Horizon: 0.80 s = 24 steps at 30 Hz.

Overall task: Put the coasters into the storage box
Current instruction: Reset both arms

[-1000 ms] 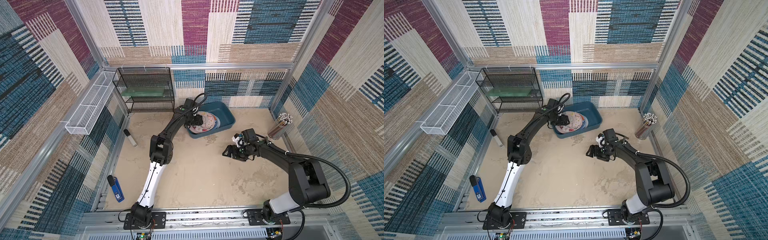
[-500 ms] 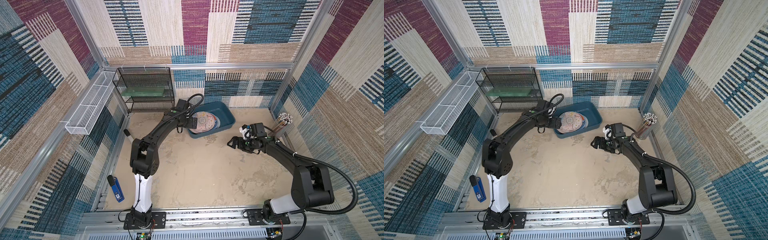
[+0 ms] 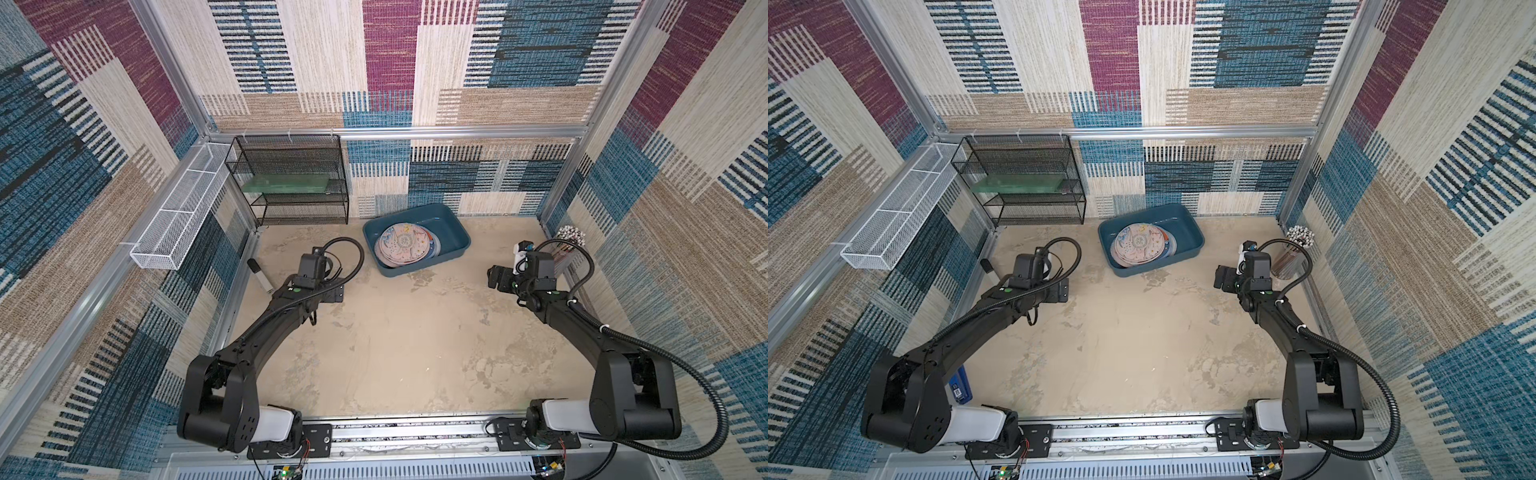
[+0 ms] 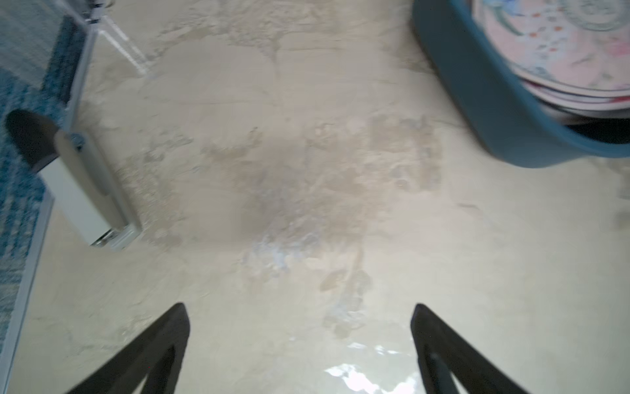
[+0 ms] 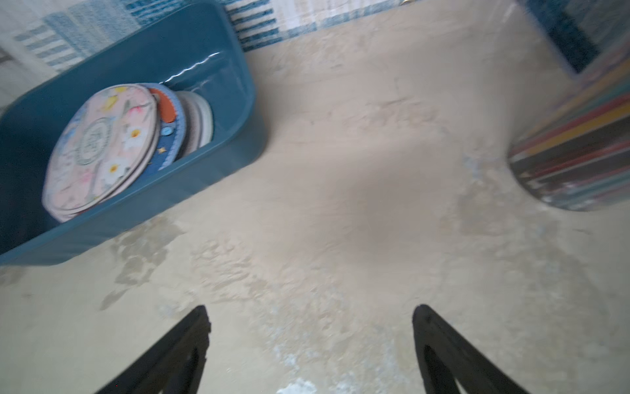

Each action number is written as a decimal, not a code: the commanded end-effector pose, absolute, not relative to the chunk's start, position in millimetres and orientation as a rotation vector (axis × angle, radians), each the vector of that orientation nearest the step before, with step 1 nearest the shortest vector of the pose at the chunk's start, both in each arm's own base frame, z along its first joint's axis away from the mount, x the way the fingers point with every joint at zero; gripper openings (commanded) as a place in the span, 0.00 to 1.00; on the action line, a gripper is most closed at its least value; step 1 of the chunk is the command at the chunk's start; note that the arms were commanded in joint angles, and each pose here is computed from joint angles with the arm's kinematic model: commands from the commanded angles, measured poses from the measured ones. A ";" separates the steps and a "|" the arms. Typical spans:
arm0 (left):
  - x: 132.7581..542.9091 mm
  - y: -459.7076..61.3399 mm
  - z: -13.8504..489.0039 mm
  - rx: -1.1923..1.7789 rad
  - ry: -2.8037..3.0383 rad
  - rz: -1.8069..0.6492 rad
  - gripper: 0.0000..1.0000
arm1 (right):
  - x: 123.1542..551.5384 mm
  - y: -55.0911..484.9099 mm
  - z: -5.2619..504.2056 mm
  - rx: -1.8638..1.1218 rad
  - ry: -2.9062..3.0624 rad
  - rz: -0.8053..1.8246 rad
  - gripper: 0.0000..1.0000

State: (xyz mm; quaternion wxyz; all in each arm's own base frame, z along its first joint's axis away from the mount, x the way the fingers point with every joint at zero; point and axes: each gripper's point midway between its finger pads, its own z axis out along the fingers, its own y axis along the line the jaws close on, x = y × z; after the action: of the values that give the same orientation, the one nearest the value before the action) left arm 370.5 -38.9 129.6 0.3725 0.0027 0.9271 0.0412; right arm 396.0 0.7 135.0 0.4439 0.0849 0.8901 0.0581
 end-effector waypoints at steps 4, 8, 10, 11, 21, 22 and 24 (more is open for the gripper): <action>370.4 -0.7 131.6 -0.068 2.137 0.187 0.99 | 415.4 -24.3 163.6 0.139 1.902 -0.056 0.95; 373.6 5.5 122.4 -0.061 2.078 0.178 0.99 | 412.1 -21.4 157.3 0.100 1.821 -0.053 0.95; 377.6 3.3 119.4 -0.042 2.044 0.170 0.99 | 410.2 -20.6 154.1 0.105 1.795 -0.025 0.95; 378.9 2.8 117.5 -0.041 2.030 0.166 0.99 | 408.6 -19.0 153.0 0.103 1.778 -0.017 0.95; 395.5 19.3 103.3 -0.090 1.932 0.195 0.99 | 383.5 -8.8 147.6 0.055 1.669 -0.027 0.95; 394.2 21.4 99.5 -0.105 1.938 0.192 0.99 | 381.2 -9.2 146.2 0.062 1.666 -0.029 0.95; 394.0 22.9 95.9 -0.112 1.932 0.184 0.99 | 377.1 -8.4 144.8 0.051 1.638 -0.039 0.95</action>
State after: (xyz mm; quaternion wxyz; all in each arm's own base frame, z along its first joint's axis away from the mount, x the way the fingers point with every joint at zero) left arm 383.2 22.8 75.3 0.5148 -0.0386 0.8519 0.0884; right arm 376.5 -6.3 118.3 0.6324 0.0254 0.7742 -0.0036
